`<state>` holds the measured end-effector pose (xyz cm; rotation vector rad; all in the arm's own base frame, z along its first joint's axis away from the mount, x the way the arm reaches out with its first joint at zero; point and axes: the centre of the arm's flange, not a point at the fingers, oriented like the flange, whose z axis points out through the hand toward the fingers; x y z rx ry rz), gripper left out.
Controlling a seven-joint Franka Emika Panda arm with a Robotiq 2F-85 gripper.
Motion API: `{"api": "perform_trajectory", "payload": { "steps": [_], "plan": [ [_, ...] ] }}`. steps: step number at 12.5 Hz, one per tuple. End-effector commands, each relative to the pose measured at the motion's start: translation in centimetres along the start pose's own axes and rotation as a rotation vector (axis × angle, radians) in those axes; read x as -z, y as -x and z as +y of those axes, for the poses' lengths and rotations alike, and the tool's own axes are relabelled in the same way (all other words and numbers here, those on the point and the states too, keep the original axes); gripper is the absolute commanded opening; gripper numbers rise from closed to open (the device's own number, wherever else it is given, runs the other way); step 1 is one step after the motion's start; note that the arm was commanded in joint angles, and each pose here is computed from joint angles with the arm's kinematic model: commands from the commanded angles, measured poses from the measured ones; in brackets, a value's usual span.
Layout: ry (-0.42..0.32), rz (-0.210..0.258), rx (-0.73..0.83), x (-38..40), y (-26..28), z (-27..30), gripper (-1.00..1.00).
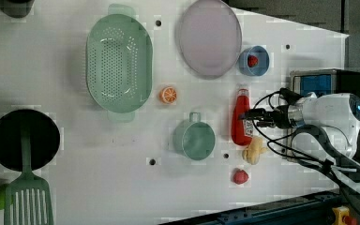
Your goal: Pick ketchup from plate and place it on table.
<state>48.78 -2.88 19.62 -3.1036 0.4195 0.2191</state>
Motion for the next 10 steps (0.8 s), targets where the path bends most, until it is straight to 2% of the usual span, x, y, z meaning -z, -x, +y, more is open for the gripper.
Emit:
{"api": "perform_trajectory", "payload": {
  "steps": [1,3,5,6,8,10],
  "plan": [
    [-0.012,0.122,0.025,5.4,-1.1,-0.2,1.00],
    [-0.022,0.205,-0.021,10.2,-1.4,-0.3,1.00],
    [-0.040,0.278,-0.134,16.2,-1.3,-0.3,1.00],
    [-0.046,0.283,-0.219,19.0,-0.9,-0.2,1.00],
    [-0.038,0.240,-0.384,24.0,0.3,-0.1,1.00],
    [-0.010,0.184,-0.457,29.0,1.7,-0.1,1.00]
  ]
}}
